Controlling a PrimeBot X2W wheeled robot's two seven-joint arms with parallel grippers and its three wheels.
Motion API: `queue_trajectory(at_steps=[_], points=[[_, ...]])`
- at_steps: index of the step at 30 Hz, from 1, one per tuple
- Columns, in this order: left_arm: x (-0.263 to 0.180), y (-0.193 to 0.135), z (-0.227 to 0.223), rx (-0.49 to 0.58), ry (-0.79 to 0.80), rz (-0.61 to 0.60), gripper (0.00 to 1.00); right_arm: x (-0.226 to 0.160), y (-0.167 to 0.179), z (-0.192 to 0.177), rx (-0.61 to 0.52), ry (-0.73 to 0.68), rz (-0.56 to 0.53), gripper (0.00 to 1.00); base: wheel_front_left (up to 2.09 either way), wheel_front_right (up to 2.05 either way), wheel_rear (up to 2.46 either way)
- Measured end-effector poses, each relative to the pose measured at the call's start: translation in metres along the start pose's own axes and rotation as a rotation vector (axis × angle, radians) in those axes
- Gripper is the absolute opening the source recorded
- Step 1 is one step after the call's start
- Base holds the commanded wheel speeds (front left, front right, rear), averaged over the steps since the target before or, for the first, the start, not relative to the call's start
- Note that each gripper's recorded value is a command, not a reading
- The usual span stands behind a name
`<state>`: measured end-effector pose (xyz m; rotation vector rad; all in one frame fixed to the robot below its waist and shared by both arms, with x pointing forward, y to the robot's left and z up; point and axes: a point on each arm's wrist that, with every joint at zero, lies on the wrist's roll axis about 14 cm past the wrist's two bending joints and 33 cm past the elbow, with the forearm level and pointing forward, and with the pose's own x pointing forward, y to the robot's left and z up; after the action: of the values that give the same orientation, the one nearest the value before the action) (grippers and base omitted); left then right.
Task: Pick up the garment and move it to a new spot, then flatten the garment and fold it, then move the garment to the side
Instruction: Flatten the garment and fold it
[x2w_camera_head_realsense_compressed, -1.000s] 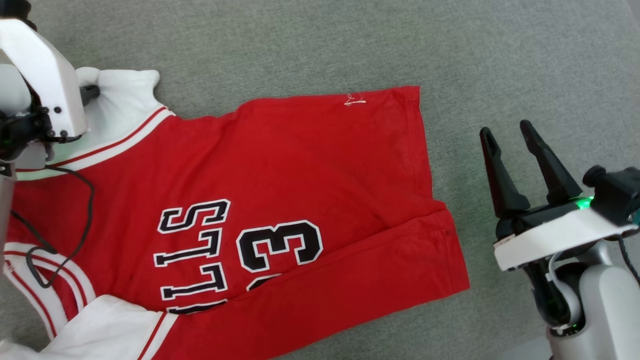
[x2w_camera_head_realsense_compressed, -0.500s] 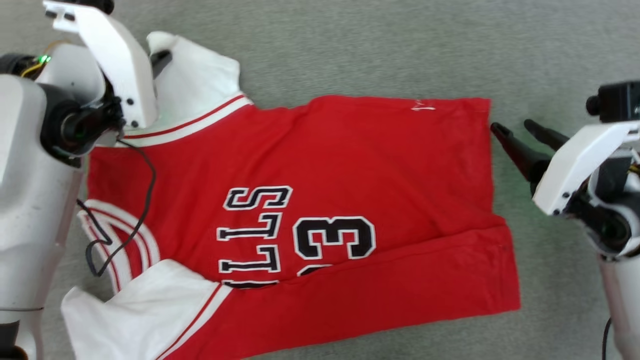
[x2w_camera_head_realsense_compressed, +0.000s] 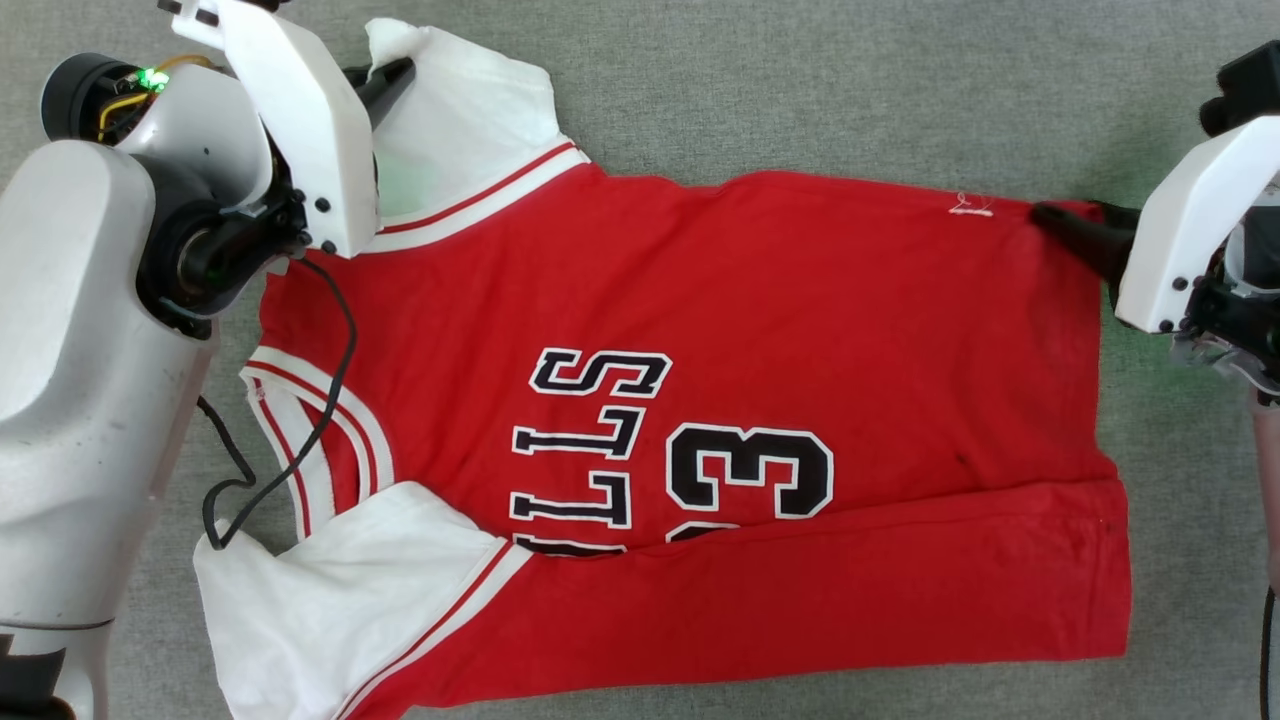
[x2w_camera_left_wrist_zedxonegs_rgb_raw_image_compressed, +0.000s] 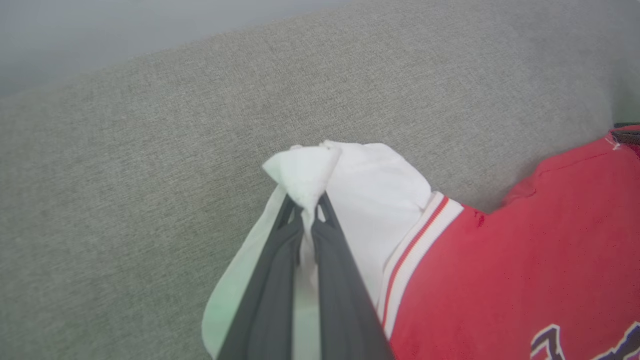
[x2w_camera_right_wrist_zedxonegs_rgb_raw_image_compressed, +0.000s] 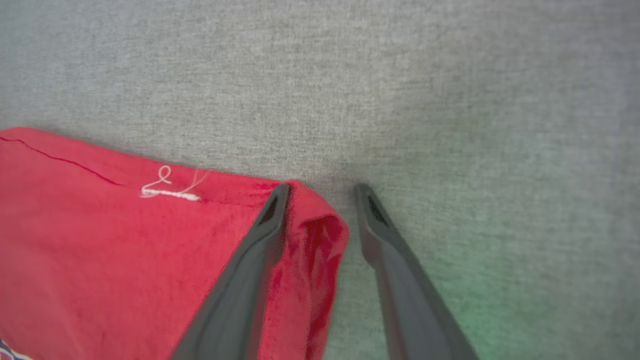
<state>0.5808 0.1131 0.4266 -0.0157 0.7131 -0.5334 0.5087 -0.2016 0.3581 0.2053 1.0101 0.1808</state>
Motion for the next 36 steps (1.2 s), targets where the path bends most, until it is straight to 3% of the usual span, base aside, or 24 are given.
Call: queue_trajectory(at_steps=[8, 16, 25, 33, 34, 35, 36], points=[[-0.016, 0.004, 0.003, -0.009, -0.053, 0.022, 0.00, -0.012, 0.006, 0.014, -0.059, -0.079, -0.013, 0.00, 0.00, 0.00, 0.00], [-0.066, 0.010, -0.006, -0.106, -0.187, 0.082, 0.00, -0.056, 0.022, 0.024, -0.130, -0.235, -0.002, 0.00, 0.00, 0.00, 0.00], [-0.134, -0.011, -0.073, -0.233, -0.220, 0.160, 0.00, -0.093, 0.030, -0.031, -0.091, -0.245, 0.019, 0.00, 0.00, 0.00, 0.00], [-0.163, -0.056, -0.160, -0.385, -0.094, 0.147, 0.00, -0.105, 0.024, -0.081, 0.002, -0.246, 0.009, 0.00, 0.00, 0.00, 0.00], [-0.164, -0.061, -0.168, -0.402, -0.084, 0.144, 0.12, -0.106, 0.023, -0.085, 0.008, -0.250, 0.002, 0.28, 0.00, 0.00, 0.00], [-0.165, -0.064, -0.174, -0.421, -0.081, 0.144, 0.49, -0.107, 0.022, -0.089, 0.016, -0.253, -0.001, 0.70, 0.00, 0.00, 0.00], [-0.166, -0.066, -0.179, -0.432, -0.076, 0.143, 0.98, -0.108, 0.021, -0.093, 0.024, -0.257, -0.004, 1.00, 0.00, 0.00, 0.00]])
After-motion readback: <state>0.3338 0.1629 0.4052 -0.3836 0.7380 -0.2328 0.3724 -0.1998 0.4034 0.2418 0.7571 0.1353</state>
